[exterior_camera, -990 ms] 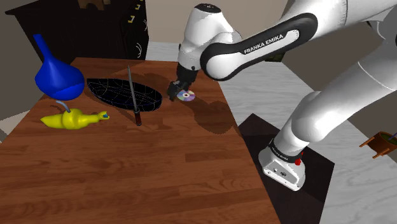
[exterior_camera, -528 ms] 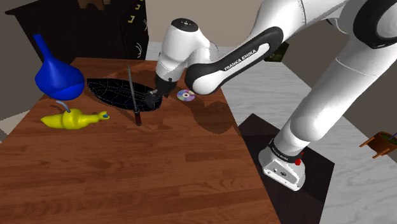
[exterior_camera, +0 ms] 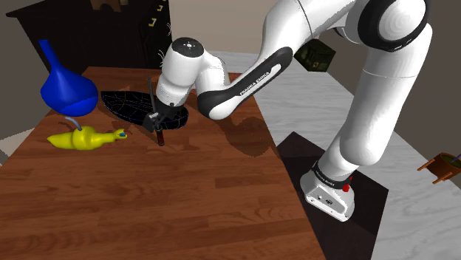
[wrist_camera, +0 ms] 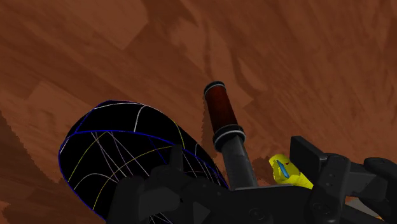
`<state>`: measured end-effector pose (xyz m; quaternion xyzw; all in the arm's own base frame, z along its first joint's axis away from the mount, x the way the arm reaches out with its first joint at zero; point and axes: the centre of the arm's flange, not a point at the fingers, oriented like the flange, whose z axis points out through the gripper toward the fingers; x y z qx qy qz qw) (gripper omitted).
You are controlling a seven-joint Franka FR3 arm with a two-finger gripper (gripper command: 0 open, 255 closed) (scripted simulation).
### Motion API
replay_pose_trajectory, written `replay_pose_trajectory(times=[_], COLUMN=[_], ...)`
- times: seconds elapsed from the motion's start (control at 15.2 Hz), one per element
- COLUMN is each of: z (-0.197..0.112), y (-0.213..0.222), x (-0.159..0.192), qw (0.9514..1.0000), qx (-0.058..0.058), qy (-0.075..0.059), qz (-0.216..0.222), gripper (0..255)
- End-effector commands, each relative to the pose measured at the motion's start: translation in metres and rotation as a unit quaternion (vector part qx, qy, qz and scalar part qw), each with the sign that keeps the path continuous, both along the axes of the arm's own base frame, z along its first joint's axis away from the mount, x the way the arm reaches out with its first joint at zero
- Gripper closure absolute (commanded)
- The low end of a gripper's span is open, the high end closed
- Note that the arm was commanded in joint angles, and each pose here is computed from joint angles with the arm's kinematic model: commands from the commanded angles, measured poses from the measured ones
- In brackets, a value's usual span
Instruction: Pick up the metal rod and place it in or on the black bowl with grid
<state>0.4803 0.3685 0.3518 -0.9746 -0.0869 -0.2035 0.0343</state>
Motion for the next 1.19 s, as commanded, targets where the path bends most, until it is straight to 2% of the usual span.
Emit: replay_pose_trajectory(times=[0.0, 0.26, 0.79, 0.86, 1.12], z=[-0.01, -0.027, -0.027, -0.027, -0.027], y=[0.001, 0.003, 0.003, 0.003, 0.003], x=[0.004, 0.012, 0.012, 0.012, 0.012], qw=[1.0, 1.0, 1.0, 1.0, 1.0], qx=[0.0, 0.0, 0.0, 0.0, 0.0], qy=[-0.001, -0.001, -0.001, -0.001, -0.001], qz=[0.0, 0.0, 0.0, 0.0, 0.0], gripper=[0, 0, 0, 255, 255])
